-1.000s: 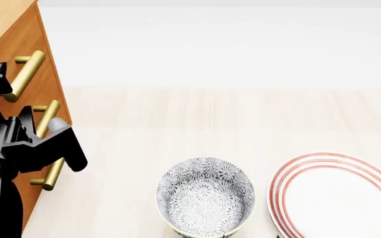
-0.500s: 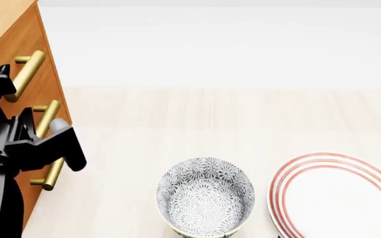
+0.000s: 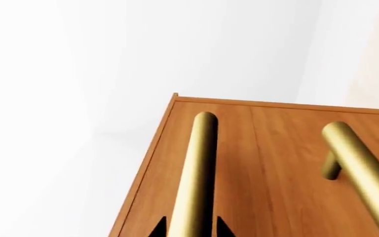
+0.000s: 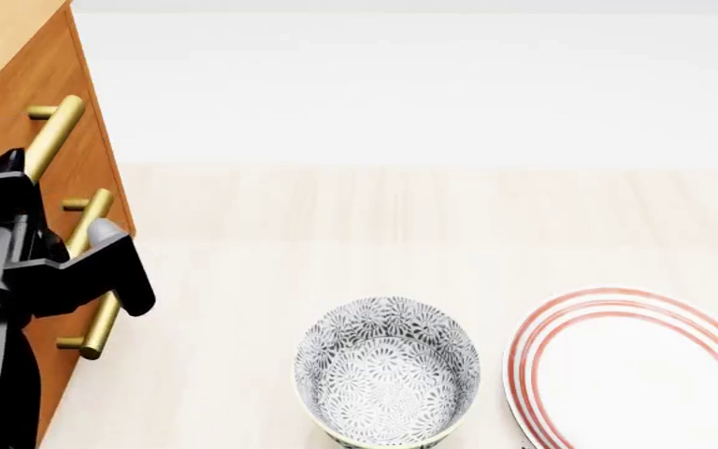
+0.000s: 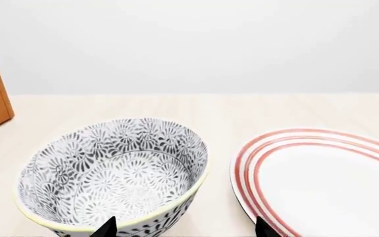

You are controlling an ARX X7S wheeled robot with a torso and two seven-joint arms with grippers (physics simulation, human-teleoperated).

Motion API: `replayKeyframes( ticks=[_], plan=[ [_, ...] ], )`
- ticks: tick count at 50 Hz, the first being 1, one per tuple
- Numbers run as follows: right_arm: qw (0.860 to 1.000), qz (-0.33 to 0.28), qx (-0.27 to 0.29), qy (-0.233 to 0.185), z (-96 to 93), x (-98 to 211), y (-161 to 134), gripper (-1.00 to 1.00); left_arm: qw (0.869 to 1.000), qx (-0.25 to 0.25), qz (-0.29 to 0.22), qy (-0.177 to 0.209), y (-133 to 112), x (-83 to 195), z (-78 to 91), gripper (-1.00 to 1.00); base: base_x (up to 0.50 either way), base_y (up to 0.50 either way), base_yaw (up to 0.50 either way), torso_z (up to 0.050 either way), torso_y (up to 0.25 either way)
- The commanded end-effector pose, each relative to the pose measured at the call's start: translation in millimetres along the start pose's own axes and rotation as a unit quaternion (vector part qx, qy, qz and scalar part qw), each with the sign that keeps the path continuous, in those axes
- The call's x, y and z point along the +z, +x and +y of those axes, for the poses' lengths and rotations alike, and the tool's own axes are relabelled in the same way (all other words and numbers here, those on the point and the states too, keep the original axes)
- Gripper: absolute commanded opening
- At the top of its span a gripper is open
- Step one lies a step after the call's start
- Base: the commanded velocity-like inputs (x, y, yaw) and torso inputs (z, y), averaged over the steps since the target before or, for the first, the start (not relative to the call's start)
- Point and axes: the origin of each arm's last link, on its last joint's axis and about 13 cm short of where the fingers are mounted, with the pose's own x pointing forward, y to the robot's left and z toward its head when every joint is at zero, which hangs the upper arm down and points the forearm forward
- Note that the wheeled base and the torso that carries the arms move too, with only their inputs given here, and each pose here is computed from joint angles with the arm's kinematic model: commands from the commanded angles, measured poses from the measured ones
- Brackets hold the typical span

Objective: Open the top drawer of the cabinet.

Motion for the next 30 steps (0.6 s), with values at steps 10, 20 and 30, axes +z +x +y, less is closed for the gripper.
replayKeyframes(
  ticks=[10, 20, 30],
  plan=[
    [1.000, -0.005, 0.004, 0.003, 1.2, 1, 1, 1.00, 1.000, 0.003, -0.026, -0.001, -1, 13, 5.8, -1.00, 0.00, 0.00, 0.00, 0.000, 0.000],
    [1.000, -0.006, 0.008, 0.000, 1.6, 1, 1, 1.00, 0.998, 0.013, -0.060, -0.002, 0, 33, 16.3, -1.00, 0.00, 0.00, 0.00, 0.000, 0.000],
    [1.000, -0.005, 0.010, 0.001, 1.9, 1, 0, 1.00, 0.996, 0.014, -0.088, 0.004, -2, 48, 19.6, -1.00, 0.01, 0.00, 0.00, 0.000, 0.000]
  ],
)
